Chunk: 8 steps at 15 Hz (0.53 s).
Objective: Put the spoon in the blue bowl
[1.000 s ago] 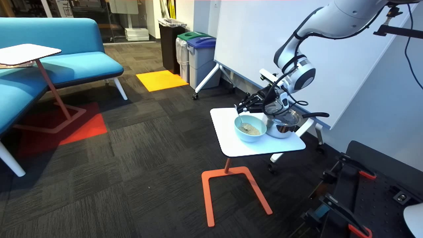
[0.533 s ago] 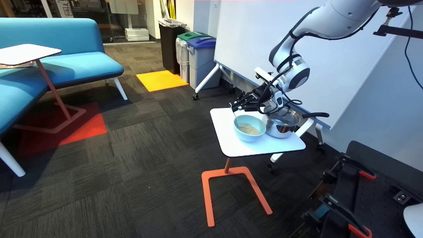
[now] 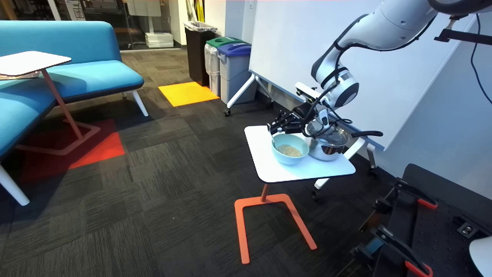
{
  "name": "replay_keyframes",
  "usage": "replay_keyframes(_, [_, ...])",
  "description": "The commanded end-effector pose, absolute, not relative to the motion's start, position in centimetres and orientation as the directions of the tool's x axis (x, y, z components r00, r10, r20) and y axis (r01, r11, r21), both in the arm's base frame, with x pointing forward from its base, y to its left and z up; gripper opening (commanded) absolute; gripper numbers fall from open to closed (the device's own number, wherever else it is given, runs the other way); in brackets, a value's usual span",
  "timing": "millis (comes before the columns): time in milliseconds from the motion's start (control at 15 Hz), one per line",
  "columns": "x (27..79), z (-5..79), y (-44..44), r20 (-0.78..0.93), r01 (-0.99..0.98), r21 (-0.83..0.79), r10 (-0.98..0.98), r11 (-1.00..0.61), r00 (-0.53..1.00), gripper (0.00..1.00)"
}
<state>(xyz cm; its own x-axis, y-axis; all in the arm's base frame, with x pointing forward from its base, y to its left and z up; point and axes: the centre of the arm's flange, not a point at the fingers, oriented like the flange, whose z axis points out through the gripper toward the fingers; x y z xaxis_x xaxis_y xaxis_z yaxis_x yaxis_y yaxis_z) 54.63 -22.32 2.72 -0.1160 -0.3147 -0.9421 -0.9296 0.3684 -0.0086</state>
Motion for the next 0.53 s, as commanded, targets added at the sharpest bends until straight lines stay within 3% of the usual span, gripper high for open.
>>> replay_keyframes(0, [53.2,4.2,-23.1,-0.944,-0.924,0.042,-0.287,0.381,-0.161,0.04])
replay_keyframes(467, [51.6,4.3,-25.2,-0.915,-0.892,0.073,-0.326,0.447,-0.238,0.04])
